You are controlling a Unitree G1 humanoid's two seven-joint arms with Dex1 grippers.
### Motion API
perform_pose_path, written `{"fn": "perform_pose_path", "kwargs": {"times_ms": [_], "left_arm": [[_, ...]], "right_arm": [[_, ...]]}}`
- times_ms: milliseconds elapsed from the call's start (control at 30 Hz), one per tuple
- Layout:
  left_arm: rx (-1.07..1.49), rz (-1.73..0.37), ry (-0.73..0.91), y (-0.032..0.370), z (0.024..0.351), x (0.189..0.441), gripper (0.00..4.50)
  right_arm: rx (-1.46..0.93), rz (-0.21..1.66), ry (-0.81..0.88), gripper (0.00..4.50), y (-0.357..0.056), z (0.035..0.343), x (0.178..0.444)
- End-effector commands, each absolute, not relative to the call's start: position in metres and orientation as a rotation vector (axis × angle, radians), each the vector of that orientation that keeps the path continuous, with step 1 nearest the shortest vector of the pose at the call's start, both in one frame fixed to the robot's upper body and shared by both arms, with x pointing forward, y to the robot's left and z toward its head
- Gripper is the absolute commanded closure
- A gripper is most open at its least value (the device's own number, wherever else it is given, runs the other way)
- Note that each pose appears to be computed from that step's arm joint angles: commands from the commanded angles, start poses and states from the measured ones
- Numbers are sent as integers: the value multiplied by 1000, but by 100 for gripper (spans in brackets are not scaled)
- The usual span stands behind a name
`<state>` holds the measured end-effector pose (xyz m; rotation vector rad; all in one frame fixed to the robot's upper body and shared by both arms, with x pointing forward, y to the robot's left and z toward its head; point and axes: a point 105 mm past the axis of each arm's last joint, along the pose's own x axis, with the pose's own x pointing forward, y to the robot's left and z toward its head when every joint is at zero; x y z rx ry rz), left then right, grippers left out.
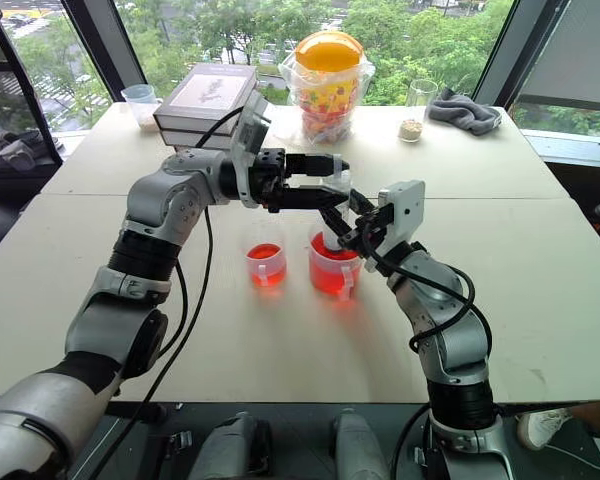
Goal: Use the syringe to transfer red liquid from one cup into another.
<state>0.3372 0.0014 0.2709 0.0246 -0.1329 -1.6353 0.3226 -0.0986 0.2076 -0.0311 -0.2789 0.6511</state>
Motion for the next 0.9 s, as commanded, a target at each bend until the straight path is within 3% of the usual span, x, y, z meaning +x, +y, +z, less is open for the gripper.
{"fn": "perform_pose_path", "kwargs": {"times_ms": [33,100,900], "left_arm": [[45,-1684,-181,-6,285,328,359],[44,-1682,-184,-6,286,329,443],[58,-1586,-364,-1,332,342,443]], "right_arm": [[-45,663,-334,309,-94,220,318],[-44,666,-332,309,-94,219,318],[-17,729,-156,309,-87,187,314]]}}
